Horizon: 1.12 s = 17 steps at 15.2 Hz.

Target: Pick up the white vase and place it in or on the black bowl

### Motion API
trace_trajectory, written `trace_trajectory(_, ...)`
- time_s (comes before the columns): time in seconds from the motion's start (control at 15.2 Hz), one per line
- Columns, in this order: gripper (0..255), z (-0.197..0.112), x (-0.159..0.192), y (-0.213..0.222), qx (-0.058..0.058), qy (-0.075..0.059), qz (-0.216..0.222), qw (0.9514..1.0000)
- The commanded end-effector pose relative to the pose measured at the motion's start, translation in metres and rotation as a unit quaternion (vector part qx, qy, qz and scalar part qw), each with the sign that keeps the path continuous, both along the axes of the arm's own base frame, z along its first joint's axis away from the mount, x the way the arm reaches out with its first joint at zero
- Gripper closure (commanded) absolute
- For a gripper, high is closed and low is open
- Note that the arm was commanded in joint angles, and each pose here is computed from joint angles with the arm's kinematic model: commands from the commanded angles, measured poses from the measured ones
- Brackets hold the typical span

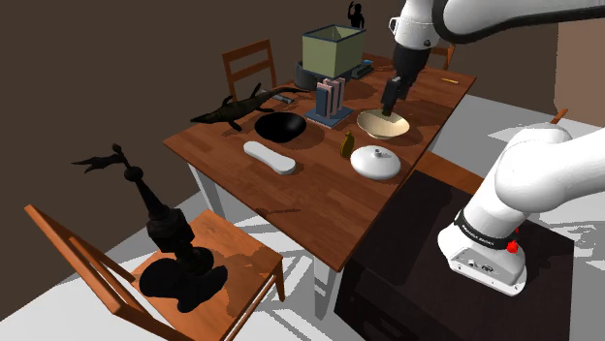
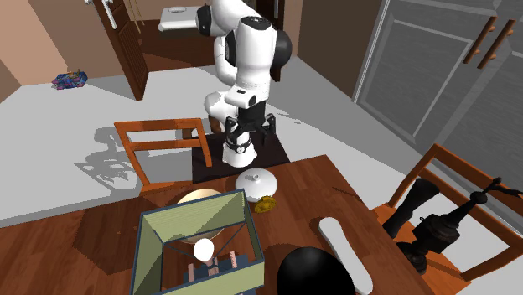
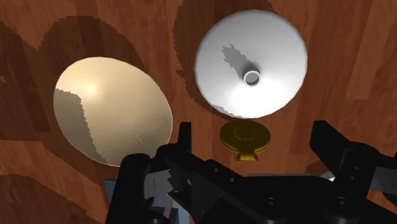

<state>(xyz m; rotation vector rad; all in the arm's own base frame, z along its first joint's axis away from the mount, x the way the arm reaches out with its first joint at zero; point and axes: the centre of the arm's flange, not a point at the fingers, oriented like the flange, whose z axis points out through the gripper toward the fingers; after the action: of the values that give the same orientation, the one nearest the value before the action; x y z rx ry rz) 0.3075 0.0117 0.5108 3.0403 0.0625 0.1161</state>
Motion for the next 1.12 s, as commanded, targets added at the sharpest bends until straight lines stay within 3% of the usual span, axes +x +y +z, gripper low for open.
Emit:
trace_trajectory(0.0, 0, -0.027, -0.002, 0.004, 0.005, 0.002, -0.006, 1.0)
trace_trajectory(0.4, 0, -0.101, -0.003, 0.017, 0.017, 0.008, -0.024, 0.9995)
trace_trajectory(1.06, 0, -0.141, 0.0, 0.015, 0.017, 0.008, -0.024, 0.9995)
